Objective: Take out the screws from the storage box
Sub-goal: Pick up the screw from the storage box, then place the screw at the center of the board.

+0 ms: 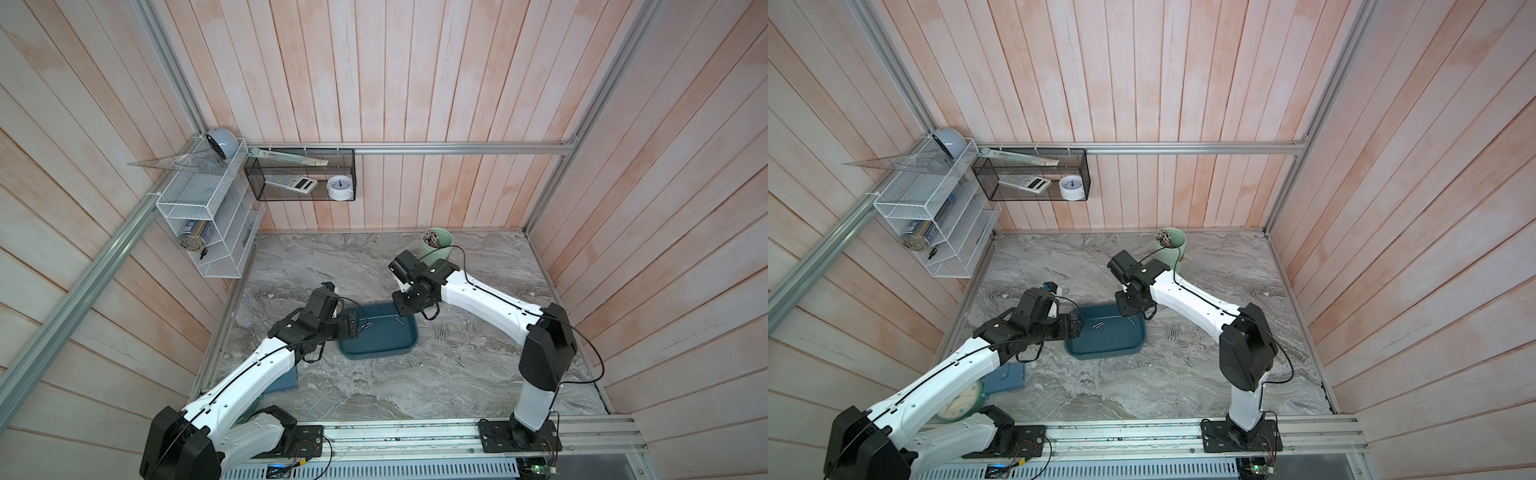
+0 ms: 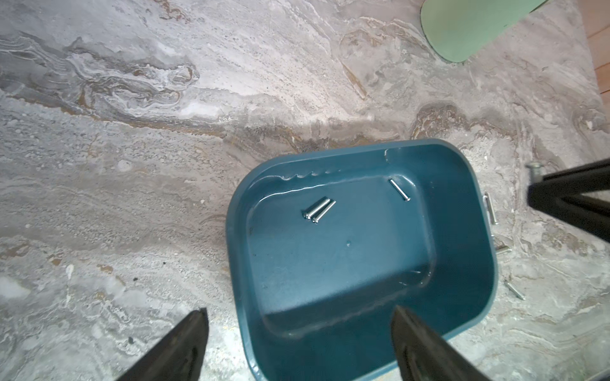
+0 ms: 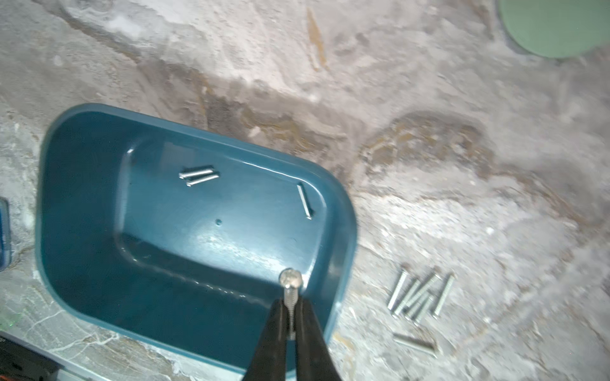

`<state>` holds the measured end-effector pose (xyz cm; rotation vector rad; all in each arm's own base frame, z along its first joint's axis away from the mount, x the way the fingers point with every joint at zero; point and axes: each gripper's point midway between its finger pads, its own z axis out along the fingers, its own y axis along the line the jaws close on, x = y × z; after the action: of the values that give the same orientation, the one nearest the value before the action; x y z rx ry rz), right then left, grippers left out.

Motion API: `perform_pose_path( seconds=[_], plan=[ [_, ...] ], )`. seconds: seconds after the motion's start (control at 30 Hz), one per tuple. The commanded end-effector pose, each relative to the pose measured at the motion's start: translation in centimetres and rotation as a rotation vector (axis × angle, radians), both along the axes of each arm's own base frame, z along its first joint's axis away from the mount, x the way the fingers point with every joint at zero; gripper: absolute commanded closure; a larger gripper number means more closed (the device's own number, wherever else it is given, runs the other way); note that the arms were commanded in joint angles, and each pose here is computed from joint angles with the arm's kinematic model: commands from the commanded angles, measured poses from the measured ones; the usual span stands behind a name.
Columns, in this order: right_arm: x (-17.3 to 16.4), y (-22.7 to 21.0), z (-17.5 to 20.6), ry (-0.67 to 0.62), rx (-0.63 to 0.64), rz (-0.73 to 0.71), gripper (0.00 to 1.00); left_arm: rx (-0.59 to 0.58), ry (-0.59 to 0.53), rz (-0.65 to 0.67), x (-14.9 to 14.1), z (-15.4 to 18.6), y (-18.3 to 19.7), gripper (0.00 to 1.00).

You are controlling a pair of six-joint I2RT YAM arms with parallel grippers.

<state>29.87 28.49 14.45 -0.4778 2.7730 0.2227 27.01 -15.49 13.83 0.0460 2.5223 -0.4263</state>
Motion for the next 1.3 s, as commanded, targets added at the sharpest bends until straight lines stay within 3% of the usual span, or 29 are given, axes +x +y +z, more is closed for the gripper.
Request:
perform_pose_path(
  seconds=[0.0,0.13,0.23,0.43,0.7,1.13,1.23,1.27],
  plan=[
    [-0.4,-4.7,-0.2,0.029,-0.038,-0.111,1.0,-0.045,-0.042,-0.029,1.2,1.8,-1.9,0.09],
    [-1.2,-8.7,-2.1,0.105,-0.037,-0.219,1.0,-0.057,-0.08,-0.091,2.4,3.7,-4.2,0.09],
    [-1.8,-9.8,-3.5,0.145,-0.055,-0.243,1.0,-0.025,-0.065,-0.093,2.7,2.7,-4.3,0.09],
    [-2.3,-9.4,-6.2,0.212,-0.07,-0.234,1.0,0.012,-0.016,-0.149,1.1,0.7,-4.9,0.09],
    [-2.4,-9.1,-9.8,0.29,-0.107,-0.232,1.0,0.132,-0.021,-0.129,1.8,0.3,-3.5,0.08],
    [-2.8,-9.6,-12.4,0.348,-0.168,-0.233,1.0,0.073,0.002,-0.107,1.8,0.3,-4.3,0.09],
    [-3.0,-9.7,-12.6,0.356,-0.181,-0.226,0.99,0.184,-0.022,-0.243,1.4,0.4,-3.9,0.09],
    [-3.0,-9.8,-12.6,0.359,-0.185,-0.224,0.99,0.232,-0.036,-0.148,2.1,0.0,-2.4,0.09]
  ],
)
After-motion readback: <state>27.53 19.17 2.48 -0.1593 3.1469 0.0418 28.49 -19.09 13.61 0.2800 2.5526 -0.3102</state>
